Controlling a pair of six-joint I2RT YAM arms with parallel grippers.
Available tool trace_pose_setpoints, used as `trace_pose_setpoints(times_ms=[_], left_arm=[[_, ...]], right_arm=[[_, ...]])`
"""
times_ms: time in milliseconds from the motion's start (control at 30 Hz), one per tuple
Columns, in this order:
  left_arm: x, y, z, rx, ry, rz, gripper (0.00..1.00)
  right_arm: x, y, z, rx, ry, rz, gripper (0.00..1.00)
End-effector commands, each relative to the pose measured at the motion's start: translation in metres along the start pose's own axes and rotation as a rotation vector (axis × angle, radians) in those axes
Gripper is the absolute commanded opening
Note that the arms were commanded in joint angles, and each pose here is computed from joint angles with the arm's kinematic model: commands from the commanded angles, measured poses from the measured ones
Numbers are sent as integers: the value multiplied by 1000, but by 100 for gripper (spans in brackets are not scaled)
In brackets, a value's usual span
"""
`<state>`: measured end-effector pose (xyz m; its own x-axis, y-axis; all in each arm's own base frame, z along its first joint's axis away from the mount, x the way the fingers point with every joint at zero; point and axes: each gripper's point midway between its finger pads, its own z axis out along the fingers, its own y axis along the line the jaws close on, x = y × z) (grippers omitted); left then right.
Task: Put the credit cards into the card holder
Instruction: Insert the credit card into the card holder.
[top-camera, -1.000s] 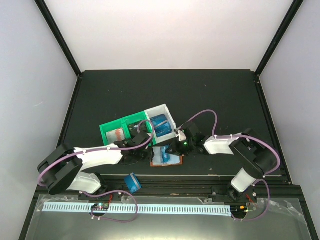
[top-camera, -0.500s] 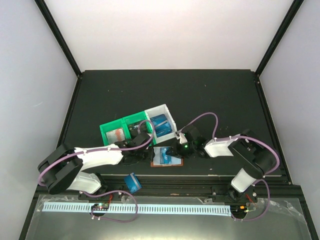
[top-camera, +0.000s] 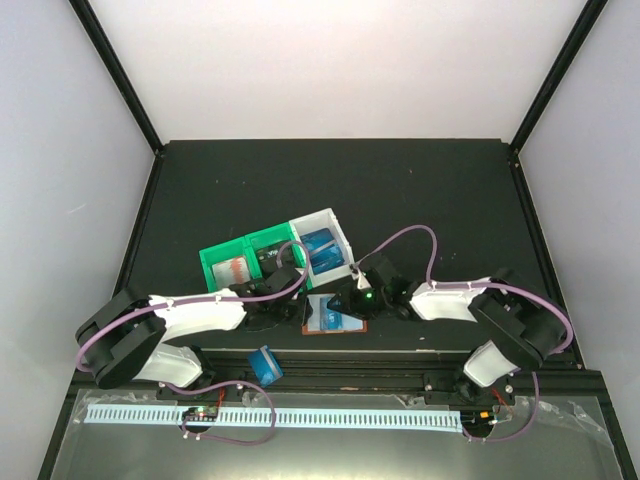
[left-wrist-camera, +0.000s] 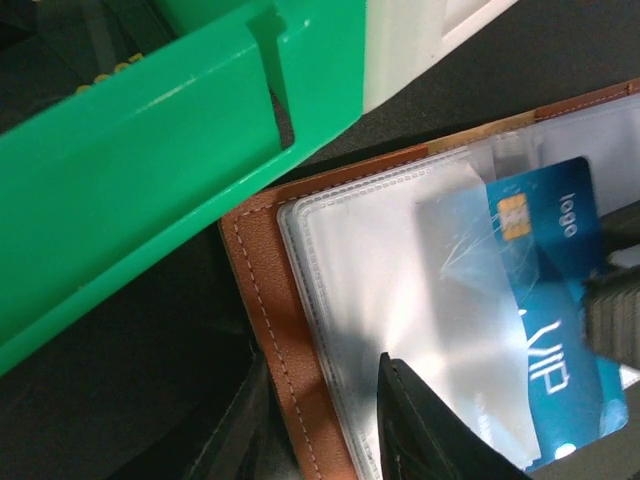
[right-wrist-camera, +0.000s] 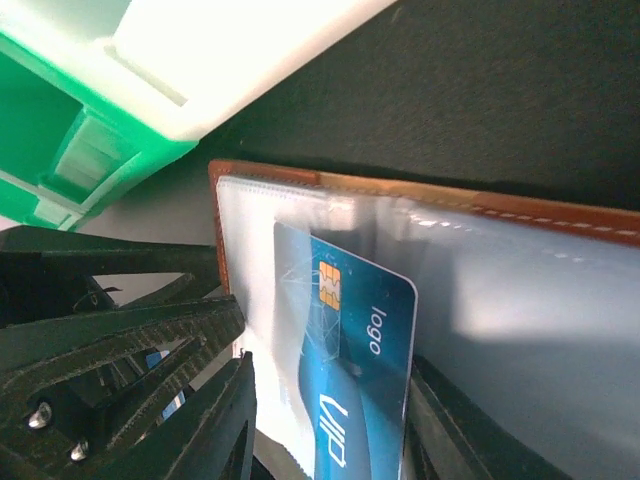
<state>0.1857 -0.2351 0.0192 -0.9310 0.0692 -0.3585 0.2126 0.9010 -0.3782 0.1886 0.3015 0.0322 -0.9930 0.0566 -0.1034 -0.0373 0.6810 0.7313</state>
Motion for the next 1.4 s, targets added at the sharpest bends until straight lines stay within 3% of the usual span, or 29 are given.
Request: trace_pose_setpoints(times_ms=[0, 267, 733, 1000, 1133, 1367], left_arm=[[15, 1, 4, 16, 53, 4, 34], [16, 1, 3, 21, 54, 5, 37], [13, -7, -7, 62, 38, 7, 44], [21, -7, -9, 78, 67, -6, 44], [26, -9, -7, 100, 89, -14, 40], [31, -16, -3, 142, 115, -15, 33]], right_arm=[[4, 2, 10, 31, 10, 11, 42], [3, 16, 16, 12, 1, -13, 43], [2, 0, -16, 202, -86, -115, 49], [27, -8, -8, 260, -3, -118, 43], [33, -1, 1, 222, 25, -110, 36], [30, 26, 12, 135, 24, -126, 33]])
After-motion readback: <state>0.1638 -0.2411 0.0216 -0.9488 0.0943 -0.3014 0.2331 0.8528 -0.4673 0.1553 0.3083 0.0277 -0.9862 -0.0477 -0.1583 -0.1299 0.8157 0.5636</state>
